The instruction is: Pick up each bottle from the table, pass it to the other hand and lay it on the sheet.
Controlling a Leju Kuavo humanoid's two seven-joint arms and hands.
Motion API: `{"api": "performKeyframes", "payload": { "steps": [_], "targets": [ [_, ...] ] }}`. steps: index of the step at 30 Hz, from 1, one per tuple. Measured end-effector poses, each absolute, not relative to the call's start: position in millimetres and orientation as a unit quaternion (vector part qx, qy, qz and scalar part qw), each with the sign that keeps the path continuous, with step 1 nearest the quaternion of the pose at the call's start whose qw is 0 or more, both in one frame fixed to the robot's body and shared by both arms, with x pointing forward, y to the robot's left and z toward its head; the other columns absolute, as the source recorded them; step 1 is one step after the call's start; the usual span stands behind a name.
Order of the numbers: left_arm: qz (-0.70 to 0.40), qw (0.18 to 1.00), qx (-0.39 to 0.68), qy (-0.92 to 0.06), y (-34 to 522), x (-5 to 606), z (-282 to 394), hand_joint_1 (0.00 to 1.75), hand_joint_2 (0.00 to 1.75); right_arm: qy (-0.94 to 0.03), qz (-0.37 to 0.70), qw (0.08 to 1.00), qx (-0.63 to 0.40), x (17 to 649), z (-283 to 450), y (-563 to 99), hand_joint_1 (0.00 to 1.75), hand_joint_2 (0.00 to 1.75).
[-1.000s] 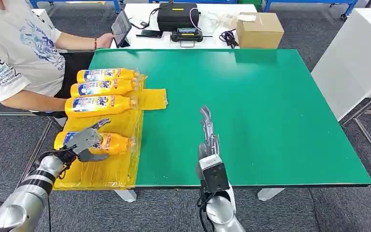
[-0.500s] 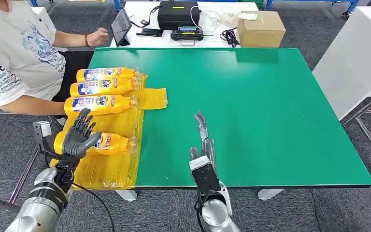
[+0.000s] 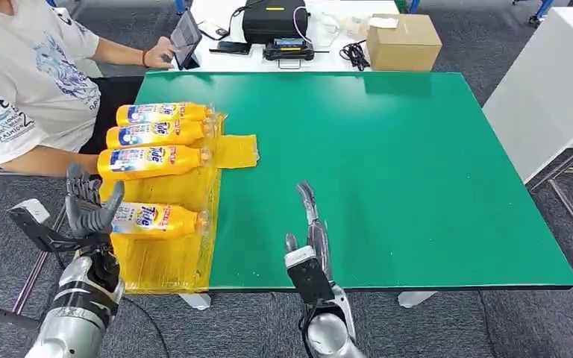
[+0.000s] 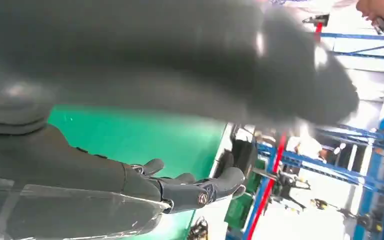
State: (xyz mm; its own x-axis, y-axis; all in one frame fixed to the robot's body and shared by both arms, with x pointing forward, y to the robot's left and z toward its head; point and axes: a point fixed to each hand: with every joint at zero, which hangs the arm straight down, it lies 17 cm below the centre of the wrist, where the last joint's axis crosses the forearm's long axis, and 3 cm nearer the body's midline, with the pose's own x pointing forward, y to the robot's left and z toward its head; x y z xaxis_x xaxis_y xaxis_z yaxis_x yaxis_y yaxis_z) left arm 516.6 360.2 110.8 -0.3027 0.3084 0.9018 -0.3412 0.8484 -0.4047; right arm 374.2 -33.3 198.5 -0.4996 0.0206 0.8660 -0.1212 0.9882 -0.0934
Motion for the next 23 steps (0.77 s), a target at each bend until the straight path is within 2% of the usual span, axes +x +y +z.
{"api": "performKeyframes", "payload": {
  "steps": [8,14,23],
  "targets": [
    [0.236,0.529,0.032,-0.815,339,485,164,0.0,1.75,-0.872,-0.009,0.489,-0.011,364,201,-82,0.0,1.75],
    [0.174,0.489,0.005,-0.855,287,444,196,0.0,1.75,-0.873,-0.046,0.483,-0.054,355,199,-119,0.0,1.75],
    [0.107,0.529,-0.032,-0.841,216,399,172,0.0,1.75,-0.857,-0.081,0.5,-0.089,345,182,-156,0.0,1.75]
  ]
}}
